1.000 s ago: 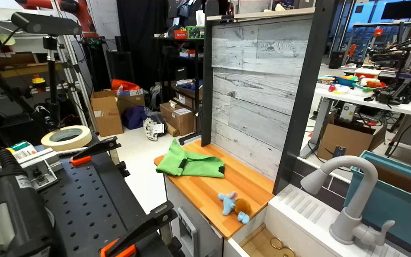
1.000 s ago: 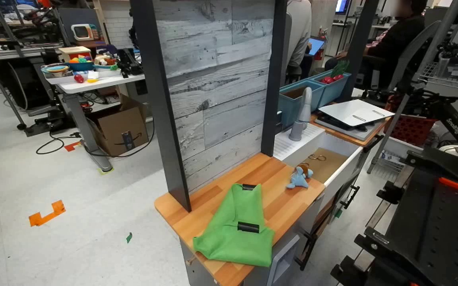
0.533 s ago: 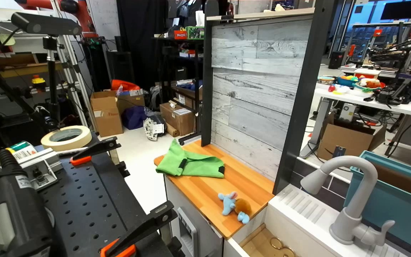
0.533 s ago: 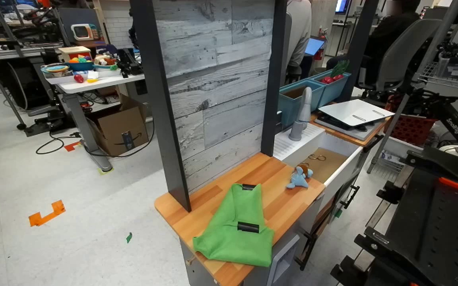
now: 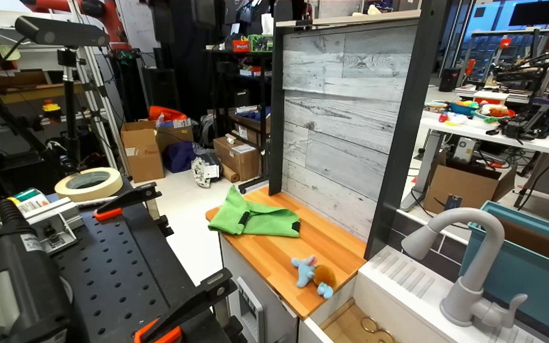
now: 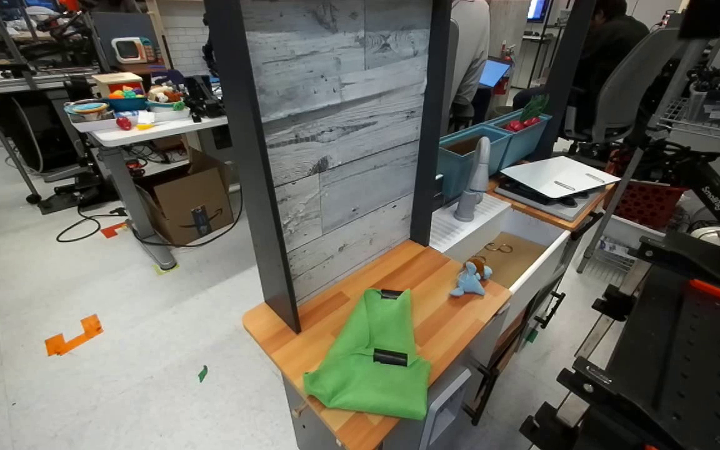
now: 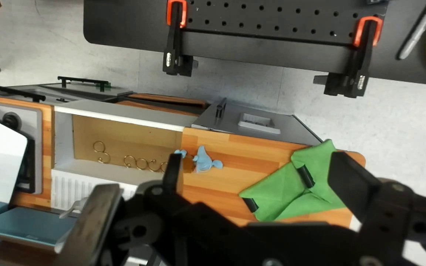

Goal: Slide the green cloth to the right

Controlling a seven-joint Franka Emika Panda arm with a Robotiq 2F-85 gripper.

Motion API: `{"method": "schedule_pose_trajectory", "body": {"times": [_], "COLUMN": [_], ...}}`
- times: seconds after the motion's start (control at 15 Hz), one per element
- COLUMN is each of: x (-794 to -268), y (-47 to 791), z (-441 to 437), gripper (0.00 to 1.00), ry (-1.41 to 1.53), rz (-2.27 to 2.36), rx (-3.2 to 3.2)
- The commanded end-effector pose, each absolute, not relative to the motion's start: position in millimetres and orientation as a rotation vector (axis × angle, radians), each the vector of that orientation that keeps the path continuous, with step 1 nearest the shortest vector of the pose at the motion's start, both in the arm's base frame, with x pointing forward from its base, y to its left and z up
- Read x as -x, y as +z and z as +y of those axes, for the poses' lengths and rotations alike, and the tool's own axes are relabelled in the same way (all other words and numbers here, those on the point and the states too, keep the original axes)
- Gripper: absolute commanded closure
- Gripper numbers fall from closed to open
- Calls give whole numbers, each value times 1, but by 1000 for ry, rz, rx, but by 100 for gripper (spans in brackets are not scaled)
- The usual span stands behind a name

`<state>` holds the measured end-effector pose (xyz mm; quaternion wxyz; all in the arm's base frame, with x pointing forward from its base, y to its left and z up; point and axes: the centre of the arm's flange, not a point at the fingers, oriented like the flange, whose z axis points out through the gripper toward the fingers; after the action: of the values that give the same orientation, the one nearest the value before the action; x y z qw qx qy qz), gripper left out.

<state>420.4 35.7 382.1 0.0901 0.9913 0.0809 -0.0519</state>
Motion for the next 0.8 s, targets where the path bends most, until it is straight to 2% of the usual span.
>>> {"method": "schedule_pose_trajectory", "body": {"times": [0.0, 0.13, 0.2, 0.33, 0.73], "x": [-469, -482, -447, -451, -452], "y": [298, 252, 285, 261, 280], "z": [48, 55, 46, 47, 46], "gripper": [0, 0, 0, 0, 0], "ry": [-254, -311, -278, -334, -278], "rz": [244, 230, 243, 241, 234], "rx": [-2897, -2866, -2901, -2897, -2900]}}
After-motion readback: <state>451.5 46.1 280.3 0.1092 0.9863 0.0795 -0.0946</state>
